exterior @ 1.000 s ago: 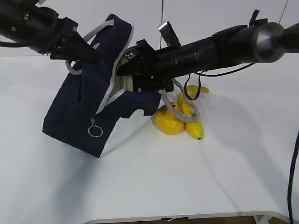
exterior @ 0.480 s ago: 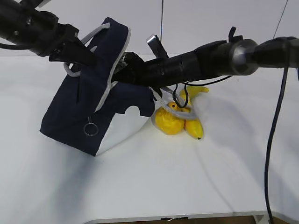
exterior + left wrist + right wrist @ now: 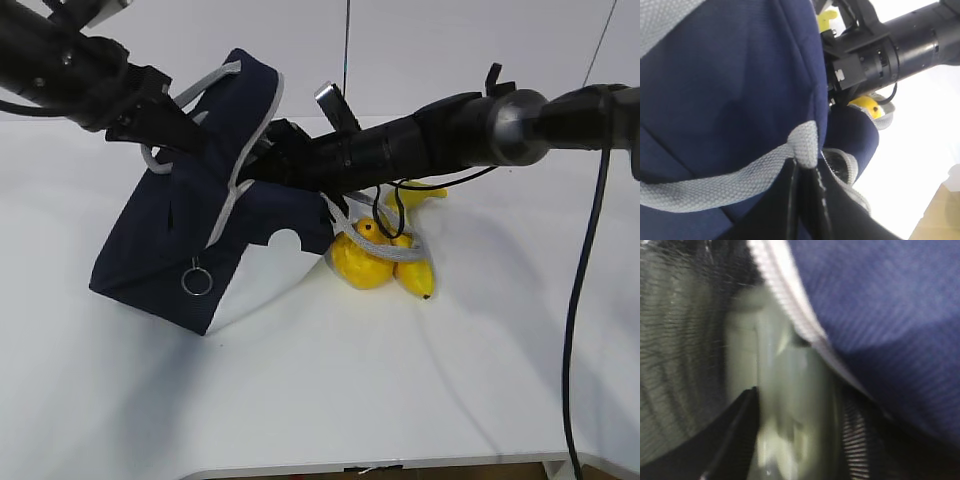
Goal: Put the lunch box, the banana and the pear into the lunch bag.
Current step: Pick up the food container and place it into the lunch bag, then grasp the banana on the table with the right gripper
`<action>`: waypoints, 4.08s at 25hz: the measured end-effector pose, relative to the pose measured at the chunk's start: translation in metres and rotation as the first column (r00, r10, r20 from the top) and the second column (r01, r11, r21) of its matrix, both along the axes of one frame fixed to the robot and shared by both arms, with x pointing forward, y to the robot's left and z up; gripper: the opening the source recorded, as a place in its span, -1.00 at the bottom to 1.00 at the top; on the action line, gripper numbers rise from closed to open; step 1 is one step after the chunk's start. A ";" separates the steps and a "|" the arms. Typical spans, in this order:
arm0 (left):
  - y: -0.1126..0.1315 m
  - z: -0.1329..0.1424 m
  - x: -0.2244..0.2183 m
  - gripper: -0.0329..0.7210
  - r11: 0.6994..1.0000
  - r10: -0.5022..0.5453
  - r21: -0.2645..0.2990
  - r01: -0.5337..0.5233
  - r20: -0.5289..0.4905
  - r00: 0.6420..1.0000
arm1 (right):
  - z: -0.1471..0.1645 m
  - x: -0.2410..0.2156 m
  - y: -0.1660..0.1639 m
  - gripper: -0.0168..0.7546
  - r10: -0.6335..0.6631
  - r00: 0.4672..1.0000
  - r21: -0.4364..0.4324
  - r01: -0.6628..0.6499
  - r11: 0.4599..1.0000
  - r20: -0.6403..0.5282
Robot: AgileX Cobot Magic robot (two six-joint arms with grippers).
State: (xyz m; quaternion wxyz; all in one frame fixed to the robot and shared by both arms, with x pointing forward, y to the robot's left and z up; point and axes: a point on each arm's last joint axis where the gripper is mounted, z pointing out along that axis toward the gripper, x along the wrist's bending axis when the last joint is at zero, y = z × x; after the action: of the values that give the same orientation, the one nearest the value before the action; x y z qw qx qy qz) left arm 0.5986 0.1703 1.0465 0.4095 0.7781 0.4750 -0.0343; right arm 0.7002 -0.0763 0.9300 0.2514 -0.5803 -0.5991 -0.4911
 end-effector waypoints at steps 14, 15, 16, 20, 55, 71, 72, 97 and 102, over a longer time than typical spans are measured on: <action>0.015 -0.005 0.006 -0.92 0.999 0.033 0.009 -0.033 -0.018 0.999 | 0.003 -0.004 0.002 0.46 0.036 0.999 0.038 -0.034 0.999 -0.034; 0.018 -0.005 0.006 -0.92 0.999 0.040 0.009 -0.040 -0.020 0.999 | 0.005 -0.004 0.003 0.49 0.045 0.998 0.044 -0.044 0.998 -0.032; 0.020 -0.005 0.007 -0.92 0.999 0.044 0.006 -0.043 -0.027 0.999 | 0.006 -0.004 0.003 0.51 0.052 0.998 0.048 -0.051 0.998 -0.029; 0.033 -0.005 0.008 -0.92 0.998 0.068 -0.007 -0.069 -0.057 0.996 | 0.019 -0.005 0.005 0.54 0.118 0.993 0.087 -0.118 0.989 0.002; 0.077 -0.020 0.013 -0.92 0.979 0.197 -0.008 -0.205 -0.239 0.951 | 0.182 -0.019 0.010 0.54 0.356 0.871 -0.191 -0.306 0.932 0.338; 0.088 -0.020 0.014 -0.92 0.974 0.219 -0.010 -0.228 -0.248 0.944 | 0.221 -0.035 -0.018 0.54 0.330 0.863 -0.474 -0.123 0.872 0.383; 0.091 -0.020 0.014 -0.92 0.973 0.223 -0.010 -0.232 -0.251 0.942 | 0.225 -0.036 -0.022 0.54 0.319 0.867 -0.501 -0.095 0.860 0.382; 0.120 -0.020 0.012 -0.92 0.958 0.268 -0.018 -0.285 -0.286 0.920 | 0.124 -0.033 -0.068 0.54 -0.076 0.997 -0.833 0.038 0.553 -0.005; 0.120 -0.020 0.012 -0.92 0.958 0.268 -0.018 -0.285 -0.286 0.920 | 0.094 -0.024 -0.065 0.54 -0.103 0.993 -0.842 0.003 0.540 -0.063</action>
State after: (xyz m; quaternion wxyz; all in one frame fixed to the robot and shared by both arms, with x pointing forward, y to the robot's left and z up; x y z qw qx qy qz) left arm 0.6103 0.2906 1.0268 0.3617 0.6780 0.6320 -0.0999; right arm 0.6764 -0.1416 1.0242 -0.0411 -0.6723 -0.7292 -0.1207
